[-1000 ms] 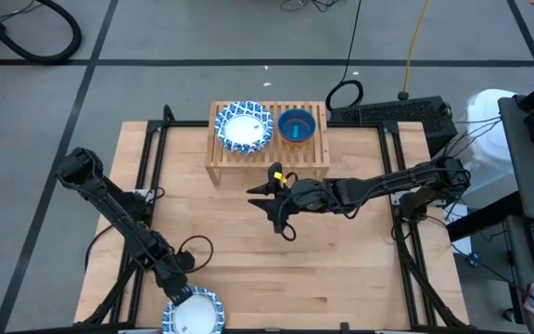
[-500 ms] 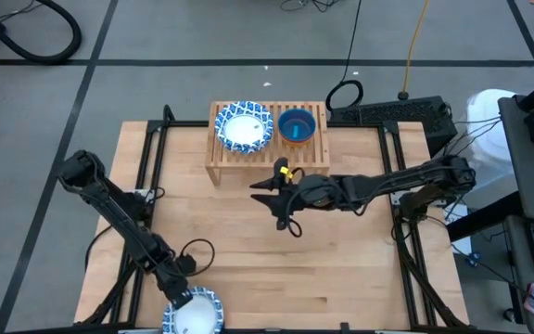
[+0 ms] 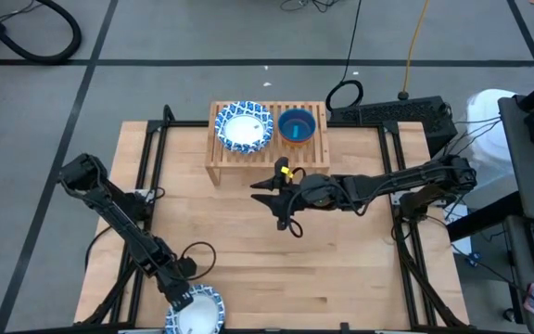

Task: Place and stack bowls onto a shelf
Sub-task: Stack the white patterned bowl on top of the white patterned bowl on the shelf, then return to Home Position

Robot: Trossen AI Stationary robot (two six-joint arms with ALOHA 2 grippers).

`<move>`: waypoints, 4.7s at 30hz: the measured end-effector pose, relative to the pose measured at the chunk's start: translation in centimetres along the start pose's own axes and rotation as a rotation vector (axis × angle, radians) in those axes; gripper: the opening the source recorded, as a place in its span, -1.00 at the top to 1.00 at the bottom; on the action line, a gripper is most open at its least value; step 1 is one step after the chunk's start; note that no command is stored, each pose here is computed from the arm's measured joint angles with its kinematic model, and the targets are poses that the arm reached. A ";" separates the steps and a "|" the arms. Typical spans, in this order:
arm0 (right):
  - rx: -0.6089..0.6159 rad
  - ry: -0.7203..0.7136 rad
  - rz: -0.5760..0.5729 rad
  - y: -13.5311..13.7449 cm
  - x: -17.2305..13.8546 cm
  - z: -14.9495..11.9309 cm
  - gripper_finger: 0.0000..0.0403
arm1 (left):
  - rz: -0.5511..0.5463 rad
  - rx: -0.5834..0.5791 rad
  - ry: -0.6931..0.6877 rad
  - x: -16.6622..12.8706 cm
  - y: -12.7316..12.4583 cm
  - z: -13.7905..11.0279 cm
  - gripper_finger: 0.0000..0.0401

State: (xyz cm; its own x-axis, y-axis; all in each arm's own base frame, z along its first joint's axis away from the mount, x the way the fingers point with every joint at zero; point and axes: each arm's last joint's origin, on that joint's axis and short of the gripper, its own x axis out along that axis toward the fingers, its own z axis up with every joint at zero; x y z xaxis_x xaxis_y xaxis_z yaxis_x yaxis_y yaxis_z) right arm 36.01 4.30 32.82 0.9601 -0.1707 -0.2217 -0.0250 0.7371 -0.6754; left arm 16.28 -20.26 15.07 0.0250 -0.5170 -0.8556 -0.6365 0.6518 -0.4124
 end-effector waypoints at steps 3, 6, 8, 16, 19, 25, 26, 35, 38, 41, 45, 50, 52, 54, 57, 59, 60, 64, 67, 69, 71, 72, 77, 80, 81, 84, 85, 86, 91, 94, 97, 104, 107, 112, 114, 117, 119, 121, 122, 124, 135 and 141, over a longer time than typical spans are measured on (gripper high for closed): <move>-0.001 0.000 -0.001 0.0 0.0 0.0 0.43 | -0.002 -0.003 -0.016 0.0 0.0 0.0 0.53; -0.001 0.000 -0.001 0.0 0.0 0.0 0.43 | -0.003 -0.003 -0.020 0.0 0.0 0.1 0.53; -0.001 0.000 -0.001 0.0 0.0 0.0 0.43 | -0.003 -0.003 -0.020 0.0 0.0 0.1 0.53; -0.004 0.000 -0.001 0.0 0.0 0.0 0.43 | 0.025 -0.023 -0.083 0.9 0.2 0.5 0.53; -0.012 0.000 -0.002 0.0 0.0 0.0 0.43 | 0.065 -0.089 -0.068 2.2 0.3 1.0 0.60; -0.025 -0.002 -0.009 -0.1 0.0 0.0 0.43 | 0.060 -0.100 0.000 4.0 0.1 1.4 0.94; -0.028 -0.002 -0.009 -0.1 0.0 0.0 0.43 | 0.057 -0.106 0.000 4.0 0.1 1.5 0.95; -0.032 0.000 -0.011 -0.1 0.0 0.0 0.43 | 0.078 -0.158 -0.014 3.6 0.4 2.6 0.99; -0.032 0.000 -0.012 -0.1 0.0 0.0 0.43 | 0.086 -0.182 -0.024 3.3 0.6 3.2 0.99; -0.032 0.000 -0.012 -0.1 0.0 0.0 0.43 | 0.082 -0.188 -0.029 2.9 0.6 3.9 0.99; -0.032 0.001 -0.012 -0.1 0.0 0.0 0.43 | 0.067 -0.176 -0.074 2.0 0.7 4.9 0.99; -0.033 0.000 -0.014 -0.1 0.0 0.1 0.43 | 0.037 -0.131 -0.274 -0.5 0.9 6.2 1.00; -0.034 -0.003 -0.016 -0.2 -0.2 0.1 0.43 | 0.040 -0.128 -0.353 -1.9 1.1 6.6 1.00; -0.036 -0.009 -0.022 -0.4 -0.4 0.3 0.43 | 0.033 -0.131 -0.410 -3.3 1.2 6.4 1.00; -0.041 -0.019 -0.032 -0.8 -0.8 0.5 0.43 | 0.042 -0.138 -0.448 -5.4 1.1 5.9 1.00; -0.040 -0.016 -0.048 -1.0 -1.1 0.6 0.43 | 0.072 -0.146 -0.458 -6.7 1.1 5.4 1.00; -0.037 -0.016 -0.060 -1.2 -1.3 0.7 0.43 | 0.077 -0.149 -0.464 -7.3 0.9 5.2 1.00; -0.031 -0.014 -0.095 -1.9 -2.1 1.0 0.43 | 0.123 -0.140 -0.488 -9.8 -0.3 4.3 1.00; -0.026 -0.027 -0.106 -2.5 -3.0 1.3 0.43 | 0.162 -0.129 -0.539 -12.1 -1.4 3.7 1.00; -0.027 -0.035 -0.110 -3.0 -3.9 1.6 0.43 | 0.201 -0.120 -0.586 -13.8 -1.9 3.2 1.00; -0.021 -0.051 -0.118 -3.5 -4.9 1.9 0.43 | 0.216 -0.115 -0.643 -15.8 -2.6 2.8 1.00; -0.018 -0.058 -0.123 -3.9 -5.5 2.1 0.43 | 0.234 -0.113 -0.677 -16.9 -2.8 2.6 1.00; -0.003 -0.085 -0.128 -5.3 -8.8 2.7 0.43 | 0.321 -0.128 -0.812 -21.8 -2.9 2.1 1.00; -0.002 -0.089 -0.123 -6.0 -10.8 2.8 0.43 | 0.348 -0.124 -0.874 -24.6 -2.9 2.3 1.00; -0.004 -0.085 -0.119 -6.2 -11.4 2.7 0.43 | 0.354 -0.119 -0.893 -25.6 -2.8 2.4 1.00; 0.011 -0.073 -0.107 -6.8 -13.2 2.4 0.43 | 0.361 -0.098 -0.971 -28.6 -2.6 3.1 1.00; 0.019 -0.068 -0.101 -6.9 -13.7 2.3 0.43 | 0.368 -0.093 -0.999 -29.7 -2.5 3.4 1.00; 0.030 -0.064 -0.098 -7.0 -14.2 2.2 0.43 | 0.376 -0.088 -1.024 -30.7 -2.3 3.7 1.00; 0.064 -0.058 -0.090 -7.7 -16.3 1.8 0.43 | 0.397 -0.047 -1.154 -35.7 -1.2 5.5 1.00; 0.089 -0.049 -0.102 -8.1 -17.6 1.5 0.43 | 0.395 -0.020 -1.264 -38.6 -0.6 6.8 1.00; 0.152 -0.024 -0.178 -8.7 -18.8 1.2 0.43 | 0.408 0.001 -1.324 -40.9 0.5 7.9 1.00; 0.221 0.046 -0.354 -10.0 -21.2 0.6 0.43 | 0.515 -0.013 -1.233 -42.7 3.4 12.8 1.00; 0.257 0.057 -0.377 -10.2 -22.0 0.3 0.43 | 0.529 0.001 -1.158 -42.6 4.6 15.1 1.00; 0.272 0.058 -0.377 -10.3 -23.2 -0.1 0.43 | 0.552 0.010 -1.059 -42.3 6.6 18.3 1.00; 0.273 0.057 -0.377 -10.4 -23.4 -0.2 0.43 | 0.548 0.001 -1.030 -42.2 7.3 19.4 1.00; 0.275 0.054 -0.379 -10.4 -23.5 -0.2 0.43 | 0.567 -0.007 -0.998 -42.1 8.3 20.4 1.00; 0.275 0.054 -0.378 -10.4 -23.5 -0.2 0.43 | 0.558 -0.015 -0.978 -42.1 8.9 21.1 1.00; 0.273 0.054 -0.378 -10.4 -23.5 -0.2 0.43 | 0.548 -0.011 -0.958 -42.0 9.4 21.6 1.00; 0.268 0.055 -0.377 -10.4 -23.5 -0.2 0.43 | 0.545 -0.005 -0.949 -41.9 9.5 21.8 1.00; 0.265 0.056 -0.376 -10.4 -23.5 -0.2 0.43 | 0.534 0.023 -0.933 -41.9 9.8 22.0 0.99; 0.262 0.056 -0.375 -10.4 -23.5 -0.2 0.43 | 0.568 0.067 -0.942 -42.1 9.7 22.1 0.70; 0.262 0.056 -0.375 -10.4 -23.5 -0.2 0.43 | 0.589 0.089 -0.941 -41.9 9.2 22.0 0.58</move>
State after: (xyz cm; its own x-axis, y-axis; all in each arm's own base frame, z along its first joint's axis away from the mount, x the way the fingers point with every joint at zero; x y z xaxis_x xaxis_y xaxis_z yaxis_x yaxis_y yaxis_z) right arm 13.68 0.53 44.93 0.8725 -0.4870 -0.0386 0.3997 0.7570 -0.5170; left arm 26.31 19.60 40.26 0.3354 0.4885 -0.8055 -0.6849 0.7136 0.1476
